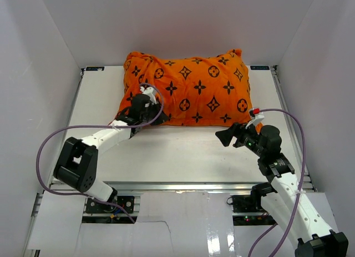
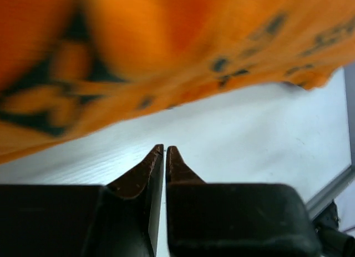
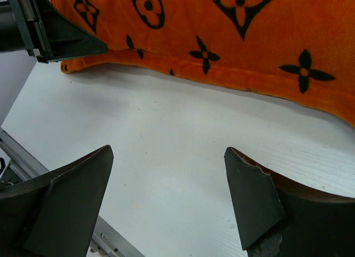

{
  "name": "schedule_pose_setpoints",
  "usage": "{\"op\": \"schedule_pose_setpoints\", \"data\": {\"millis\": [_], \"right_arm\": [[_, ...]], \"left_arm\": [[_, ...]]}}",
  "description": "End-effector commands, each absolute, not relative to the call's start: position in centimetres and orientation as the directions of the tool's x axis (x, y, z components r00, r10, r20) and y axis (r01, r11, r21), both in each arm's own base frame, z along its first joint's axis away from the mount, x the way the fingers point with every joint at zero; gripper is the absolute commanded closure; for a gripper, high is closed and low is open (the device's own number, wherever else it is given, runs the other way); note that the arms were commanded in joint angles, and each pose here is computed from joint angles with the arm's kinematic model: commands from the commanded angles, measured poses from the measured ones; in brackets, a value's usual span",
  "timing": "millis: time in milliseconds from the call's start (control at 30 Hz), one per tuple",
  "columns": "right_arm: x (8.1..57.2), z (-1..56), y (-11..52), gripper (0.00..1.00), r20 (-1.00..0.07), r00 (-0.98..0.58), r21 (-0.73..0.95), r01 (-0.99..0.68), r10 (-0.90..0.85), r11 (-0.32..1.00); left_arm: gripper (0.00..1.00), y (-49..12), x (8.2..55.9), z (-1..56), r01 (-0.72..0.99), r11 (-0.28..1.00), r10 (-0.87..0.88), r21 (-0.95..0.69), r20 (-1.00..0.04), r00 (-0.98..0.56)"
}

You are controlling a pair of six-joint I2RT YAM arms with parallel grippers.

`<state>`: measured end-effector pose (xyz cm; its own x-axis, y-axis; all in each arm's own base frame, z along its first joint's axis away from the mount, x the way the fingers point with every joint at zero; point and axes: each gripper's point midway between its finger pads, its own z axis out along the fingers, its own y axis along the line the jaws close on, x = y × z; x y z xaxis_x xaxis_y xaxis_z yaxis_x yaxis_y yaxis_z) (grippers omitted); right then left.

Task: Remove the pillowcase from the pillow

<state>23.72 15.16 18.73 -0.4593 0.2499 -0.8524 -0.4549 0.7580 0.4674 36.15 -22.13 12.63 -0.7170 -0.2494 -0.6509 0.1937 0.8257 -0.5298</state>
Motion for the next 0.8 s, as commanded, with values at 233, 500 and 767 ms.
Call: {"op": "schedule_pose_setpoints", "data": {"millis": [233, 500, 767], "right_arm": [[23.3, 21.3, 14.9, 0.14, -0.885, -0.405, 0.422, -0.489, 0.23, 0.763], [22.4, 22.6, 14.5, 0.13, -0.898, -0.372, 0.408, -0.5, 0.236, 0.764], [21.7, 24.0, 14.5, 0.13, -0.91, -0.34, 0.394, -0.527, 0.238, 0.753]], "left_arm": [[0.81, -33.6, 30.4, 18.5, 0.445, 0.767, -0.103, -0.462, -0.773, -0.626], [0.19, -18.3, 34.7, 19.5, 0.005, 0.956, -0.253, -0.295, -0.827, -0.502], [0.19, -11.8, 37.9, 16.0, -0.097, 0.966, -0.255, -0.24, -0.821, -0.511]]}}
